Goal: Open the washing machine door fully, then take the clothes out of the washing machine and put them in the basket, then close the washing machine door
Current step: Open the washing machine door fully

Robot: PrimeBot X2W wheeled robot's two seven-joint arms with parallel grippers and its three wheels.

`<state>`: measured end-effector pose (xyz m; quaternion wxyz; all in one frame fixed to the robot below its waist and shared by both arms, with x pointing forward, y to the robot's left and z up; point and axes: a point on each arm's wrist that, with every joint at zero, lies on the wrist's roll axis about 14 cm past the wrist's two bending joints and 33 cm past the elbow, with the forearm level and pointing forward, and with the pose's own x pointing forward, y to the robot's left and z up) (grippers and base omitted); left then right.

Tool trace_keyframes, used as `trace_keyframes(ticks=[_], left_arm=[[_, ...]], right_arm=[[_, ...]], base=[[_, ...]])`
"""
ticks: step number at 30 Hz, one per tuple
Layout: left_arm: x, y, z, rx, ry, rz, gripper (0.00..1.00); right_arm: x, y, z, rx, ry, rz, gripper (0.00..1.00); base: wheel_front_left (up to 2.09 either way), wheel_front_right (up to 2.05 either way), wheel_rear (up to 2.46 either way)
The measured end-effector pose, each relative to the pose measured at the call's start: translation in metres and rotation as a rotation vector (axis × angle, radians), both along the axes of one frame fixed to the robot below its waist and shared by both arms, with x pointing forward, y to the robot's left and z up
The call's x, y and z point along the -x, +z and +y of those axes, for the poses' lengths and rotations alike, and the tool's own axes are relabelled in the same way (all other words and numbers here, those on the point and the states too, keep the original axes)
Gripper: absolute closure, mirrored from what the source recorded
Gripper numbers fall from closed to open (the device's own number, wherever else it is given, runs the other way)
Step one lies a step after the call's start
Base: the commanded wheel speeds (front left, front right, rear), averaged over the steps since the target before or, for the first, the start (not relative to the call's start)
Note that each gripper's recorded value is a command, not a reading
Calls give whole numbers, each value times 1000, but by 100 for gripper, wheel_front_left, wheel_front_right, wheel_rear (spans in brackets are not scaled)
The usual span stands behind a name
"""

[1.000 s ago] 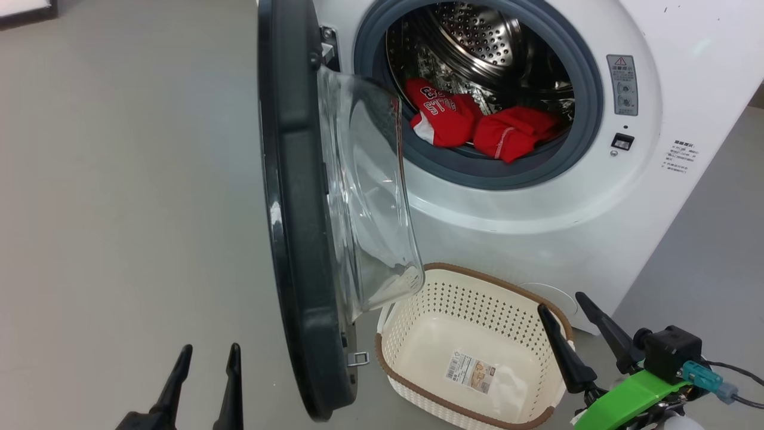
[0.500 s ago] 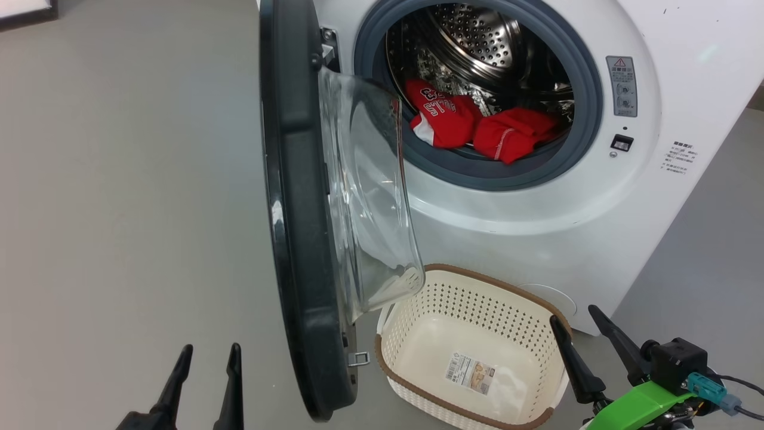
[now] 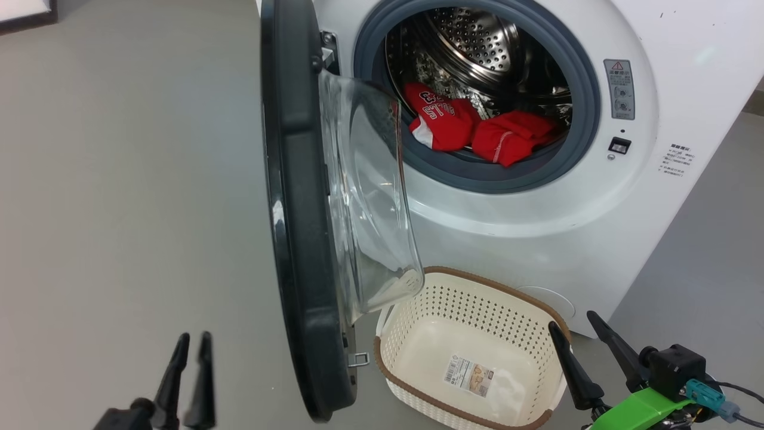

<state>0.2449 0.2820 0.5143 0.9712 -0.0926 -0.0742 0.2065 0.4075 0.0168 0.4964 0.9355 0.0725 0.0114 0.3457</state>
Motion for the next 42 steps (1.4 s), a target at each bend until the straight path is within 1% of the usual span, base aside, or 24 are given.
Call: trace_keyframes(ticks=[2,6,7,8,9,10,15,20,21,25,30,32,37,42], left_arm=[[1,5,2,-3,9,-14,100],[1,44,10,-54,36,-123,100],[1,44,10,-54,36,-123,100],[-1,69,9,-87,32,-194,100],[-1,69,9,-87,32,-194,100],[-1,82,8,-104,30,-232,100],[-1,129,-16,-174,-27,-367,100],[-7,143,-48,-184,-124,-414,100],[-10,144,-63,-179,-171,-420,100],[-17,136,-99,-154,-298,-409,100],[-25,111,-125,-81,-394,-344,100],[-28,92,-135,-54,-430,-289,100],[-31,60,-144,8,-463,-198,100],[-33,36,-147,49,-472,-128,100]], right_arm=[[0,0,0,0,0,0,0],[0,0,0,-1,1,-1,0],[0,0,0,-1,1,-1,0],[0,1,0,-1,1,-1,0],[0,1,0,-1,1,-1,0],[0,1,0,-1,1,-2,0],[0,4,0,-5,0,-10,0],[0,6,0,-6,0,-17,0],[0,7,0,-6,0,-22,0],[-2,11,-1,-12,-6,-32,0],[-4,12,-2,-16,-11,-36,0],[-4,13,-2,-14,-11,-40,0],[-3,16,-3,-16,-13,-50,0],[-3,17,-6,-17,-19,-52,0]], base=[[0,0,0],[0,0,0],[0,0,0],[0,0,0],[0,0,0],[0,0,0],[0,0,0],[0,0,0],[0,0,0],[0,0,0],[0,0,0],[0,0,0],[0,0,0],[0,0,0]])
